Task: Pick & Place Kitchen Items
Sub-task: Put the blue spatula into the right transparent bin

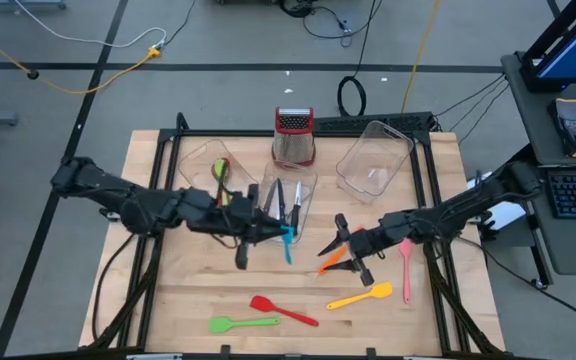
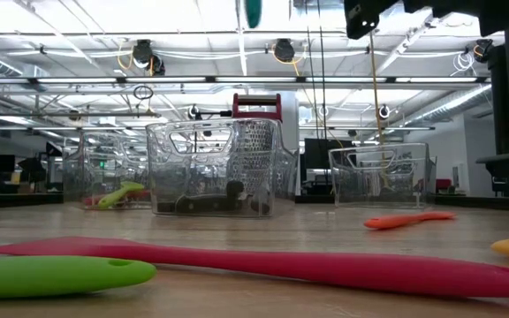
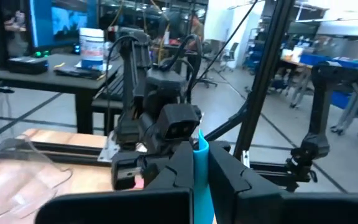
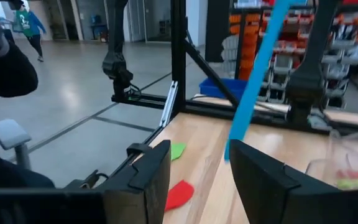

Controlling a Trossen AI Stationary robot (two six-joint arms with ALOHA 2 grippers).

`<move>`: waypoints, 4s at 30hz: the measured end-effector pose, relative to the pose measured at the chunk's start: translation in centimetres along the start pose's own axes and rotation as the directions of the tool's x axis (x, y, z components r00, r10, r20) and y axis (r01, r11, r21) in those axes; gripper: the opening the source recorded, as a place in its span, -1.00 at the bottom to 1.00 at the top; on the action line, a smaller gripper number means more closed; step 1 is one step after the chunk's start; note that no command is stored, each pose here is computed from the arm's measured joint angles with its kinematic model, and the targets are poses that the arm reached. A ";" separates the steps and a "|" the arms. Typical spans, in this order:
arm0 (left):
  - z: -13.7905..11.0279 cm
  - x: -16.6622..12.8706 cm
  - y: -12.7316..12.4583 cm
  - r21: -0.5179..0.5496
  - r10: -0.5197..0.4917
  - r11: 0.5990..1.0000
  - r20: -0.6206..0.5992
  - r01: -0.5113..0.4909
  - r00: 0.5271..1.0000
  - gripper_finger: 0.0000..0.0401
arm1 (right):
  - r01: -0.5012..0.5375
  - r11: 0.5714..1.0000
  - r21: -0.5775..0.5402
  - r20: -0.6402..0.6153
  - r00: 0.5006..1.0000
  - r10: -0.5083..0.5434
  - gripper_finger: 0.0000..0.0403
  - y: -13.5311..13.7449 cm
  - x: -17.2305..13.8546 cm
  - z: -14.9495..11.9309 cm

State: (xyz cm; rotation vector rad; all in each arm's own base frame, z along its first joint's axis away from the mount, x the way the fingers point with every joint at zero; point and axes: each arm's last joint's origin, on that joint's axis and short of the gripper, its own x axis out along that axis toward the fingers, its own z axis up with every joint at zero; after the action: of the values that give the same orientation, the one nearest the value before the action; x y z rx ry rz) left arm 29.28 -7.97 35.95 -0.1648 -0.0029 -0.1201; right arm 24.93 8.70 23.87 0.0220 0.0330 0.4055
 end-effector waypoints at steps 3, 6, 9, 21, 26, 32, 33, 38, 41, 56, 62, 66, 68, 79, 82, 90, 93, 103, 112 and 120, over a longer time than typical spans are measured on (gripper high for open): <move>-0.6 1.2 0.9 -0.006 -0.014 1.000 0.005 0.014 1.000 -0.95 | 0.001 0.998 -0.059 0.019 1.000 0.000 -0.23 0.0 0.3 -0.2; -1.2 2.0 1.7 -0.005 0.001 1.000 0.005 -0.001 1.000 -0.95 | 0.012 0.996 -0.085 0.049 0.999 -0.008 -0.23 -0.1 0.5 -0.1; -1.7 2.7 2.3 -0.003 0.018 1.000 0.004 -0.018 1.000 -0.95 | 0.080 0.993 -0.083 0.061 0.995 -0.075 -0.23 -0.3 0.5 0.1; -2.1 3.5 2.8 0.073 0.065 0.995 0.034 -0.067 0.997 -0.95 | 0.409 0.911 -0.049 0.050 0.912 -0.406 -0.23 -1.2 0.2 -0.1; -2.1 3.5 2.9 0.078 0.074 0.994 0.040 -0.077 0.996 -0.95 | 0.409 0.912 0.017 0.057 0.910 -0.410 -0.23 -1.2 0.2 0.0; -2.1 3.5 2.9 0.078 0.083 0.993 0.039 -0.085 0.996 -0.95 | 0.425 0.902 0.076 0.057 0.901 -0.430 -0.23 -1.3 0.2 0.0; -2.1 3.5 2.9 0.078 0.082 0.993 0.039 -0.085 0.996 -0.95 | 0.424 0.902 0.084 0.057 0.901 -0.430 -0.23 -1.3 0.2 0.0; -3.2 4.5 3.0 0.079 0.094 0.992 0.038 -0.096 0.995 -0.95 | 0.422 0.900 0.111 0.054 0.902 -0.429 -0.23 -1.3 0.7 -0.6; -3.7 4.9 3.3 0.079 0.104 0.991 0.032 -0.106 0.994 -0.95 | 0.421 0.900 0.115 0.060 0.901 -0.429 -0.23 -1.4 1.1 -1.0; -3.7 4.9 2.7 0.074 0.091 0.993 0.032 -0.093 0.995 -0.95 | 0.506 0.853 0.126 0.072 0.853 -0.516 -0.23 -2.3 1.3 -1.3; -3.7 4.9 2.7 0.071 0.079 0.994 0.031 -0.081 0.996 -0.95 | 0.517 0.842 0.152 0.072 0.844 -0.532 -0.23 -2.9 1.3 -1.5; -3.7 4.9 2.7 0.070 0.075 0.995 0.030 -0.077 0.997 -0.95 | 0.524 0.835 0.166 0.067 0.839 -0.540 -0.26 -3.2 1.4 -1.7; -3.7 4.9 2.7 0.069 0.075 0.995 0.030 -0.077 0.997 -0.95 | 0.509 0.844 0.170 0.061 0.849 -0.525 -0.34 -3.4 1.5 -1.9; -3.8 4.9 2.9 0.059 0.090 0.994 0.019 -0.091 0.996 -0.95 | 0.407 0.901 0.150 0.038 0.908 -0.416 -0.94 -3.4 1.9 -2.4; -4.0 4.9 3.0 0.055 0.095 0.994 0.002 -0.095 0.996 -0.95 | 0.408 0.901 0.145 0.032 0.908 -0.417 -0.96 -3.3 1.9 -2.5; -4.1 4.8 3.2 0.091 0.122 0.989 -0.017 -0.120 0.992 -0.64 | 0.416 0.895 0.162 0.034 0.904 -0.427 -0.97 -3.3 1.8 -2.4; -4.0 4.6 3.2 0.144 0.163 0.977 -0.029 -0.157 0.986 -0.43 | 0.435 0.885 0.167 0.042 0.894 -0.447 -0.97 -3.4 1.6 -2.1; -2.5 2.0 3.7 0.295 0.384 0.890 -0.072 -0.348 0.921 0.05 | 0.602 0.780 0.171 0.042 0.786 -0.616 -0.97 -4.1 -0.5 -0.1; -5.9 0.9 4.3 0.284 0.433 0.887 -0.236 -0.364 0.870 0.02 | 0.859 0.421 0.293 -0.011 0.443 -0.896 -0.97 -6.5 -5.8 2.6; -9.8 -0.1 5.1 0.222 0.445 0.890 -0.223 -0.399 0.867 -0.14 | 0.867 0.133 0.479 -0.145 0.228 -0.963 -0.97 -9.3 -10.1 2.1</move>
State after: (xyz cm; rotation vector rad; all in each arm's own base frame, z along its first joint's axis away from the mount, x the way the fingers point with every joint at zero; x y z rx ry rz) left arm 29.71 -4.56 25.48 0.0252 0.2945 0.3013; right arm 19.41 -3.81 26.00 0.5315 -0.0640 -0.9583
